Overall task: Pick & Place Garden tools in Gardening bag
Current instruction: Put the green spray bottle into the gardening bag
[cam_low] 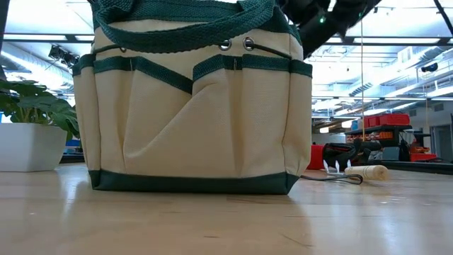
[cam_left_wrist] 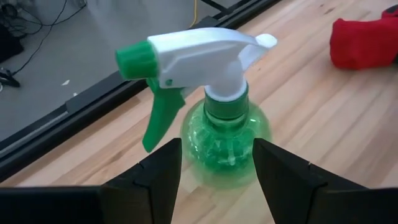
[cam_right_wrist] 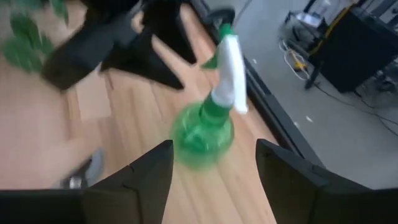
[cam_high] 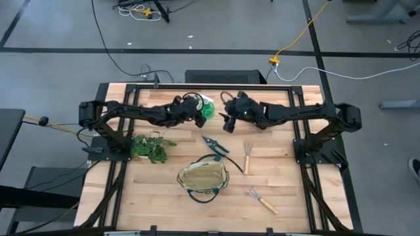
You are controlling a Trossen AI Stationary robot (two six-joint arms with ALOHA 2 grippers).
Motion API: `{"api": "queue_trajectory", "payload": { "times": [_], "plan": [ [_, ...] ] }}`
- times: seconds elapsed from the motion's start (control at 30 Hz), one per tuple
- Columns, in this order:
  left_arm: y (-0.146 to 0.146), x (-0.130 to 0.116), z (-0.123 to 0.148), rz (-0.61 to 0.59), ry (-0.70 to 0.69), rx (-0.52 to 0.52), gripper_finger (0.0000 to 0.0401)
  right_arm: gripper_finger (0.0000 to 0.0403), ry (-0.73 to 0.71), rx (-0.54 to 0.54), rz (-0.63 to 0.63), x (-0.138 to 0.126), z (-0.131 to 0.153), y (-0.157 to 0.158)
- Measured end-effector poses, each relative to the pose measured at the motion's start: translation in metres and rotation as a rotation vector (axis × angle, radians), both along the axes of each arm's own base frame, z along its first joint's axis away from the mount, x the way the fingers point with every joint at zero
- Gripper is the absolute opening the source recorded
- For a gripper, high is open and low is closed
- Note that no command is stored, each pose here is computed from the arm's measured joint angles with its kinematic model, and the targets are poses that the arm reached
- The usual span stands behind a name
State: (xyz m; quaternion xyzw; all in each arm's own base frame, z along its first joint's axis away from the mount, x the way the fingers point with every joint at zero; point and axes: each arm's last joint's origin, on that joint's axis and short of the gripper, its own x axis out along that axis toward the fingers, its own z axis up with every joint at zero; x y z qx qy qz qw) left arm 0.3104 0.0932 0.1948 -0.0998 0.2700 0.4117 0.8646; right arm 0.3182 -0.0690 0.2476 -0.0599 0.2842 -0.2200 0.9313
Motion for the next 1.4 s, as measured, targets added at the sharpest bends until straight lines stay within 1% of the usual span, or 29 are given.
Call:
{"api": "queue_trajectory", "payload": {
  "times": [0.1,0.27,0.43,0.5,0.63,0.73,0.8,0.87,1.17,1.4],
  "plan": [
    [0.004,-0.001,0.0,0.012,-0.001,-0.001,0.0206,0.0231,-0.094,0.019,0.008,0.001,-0.005,-0.013],
    [0.01,-0.002,0.001,0.018,-0.02,-0.008,0.0206,0.0231,-0.101,0.031,-0.035,0.002,-0.022,-0.03],
    [0.014,-0.001,0.003,0.01,-0.041,0.003,0.0206,0.0231,-0.123,0.05,-0.042,0.008,-0.035,-0.042],
    [0.017,-0.002,0.003,0.008,-0.045,-0.004,0.0206,0.0231,-0.145,0.047,-0.052,0.011,-0.038,-0.048],
    [0.021,-0.003,0.003,0.015,-0.046,-0.007,0.0206,0.0231,-0.143,0.045,-0.087,0.012,-0.047,-0.06],
    [0.024,-0.004,0.003,0.008,-0.038,-0.002,0.0206,0.0231,-0.175,0.061,-0.08,0.012,-0.048,-0.066],
    [0.026,-0.004,0.003,0.002,-0.041,-0.008,0.0206,0.0231,-0.191,0.083,-0.072,0.013,-0.05,-0.069],
    [0.028,-0.005,0.002,-0.002,-0.04,-0.018,0.0206,0.0231,-0.202,0.082,-0.077,0.014,-0.051,-0.07],
    [0.032,-0.003,-0.003,0.001,-0.041,-0.018,0.0206,0.0231,-0.201,0.015,-0.188,0.013,-0.051,-0.075],
    [0.033,0.0,0.002,-0.03,-0.078,0.009,0.0206,0.0231,-0.197,0.007,-0.205,0.012,-0.051,-0.075]
  ]
}}
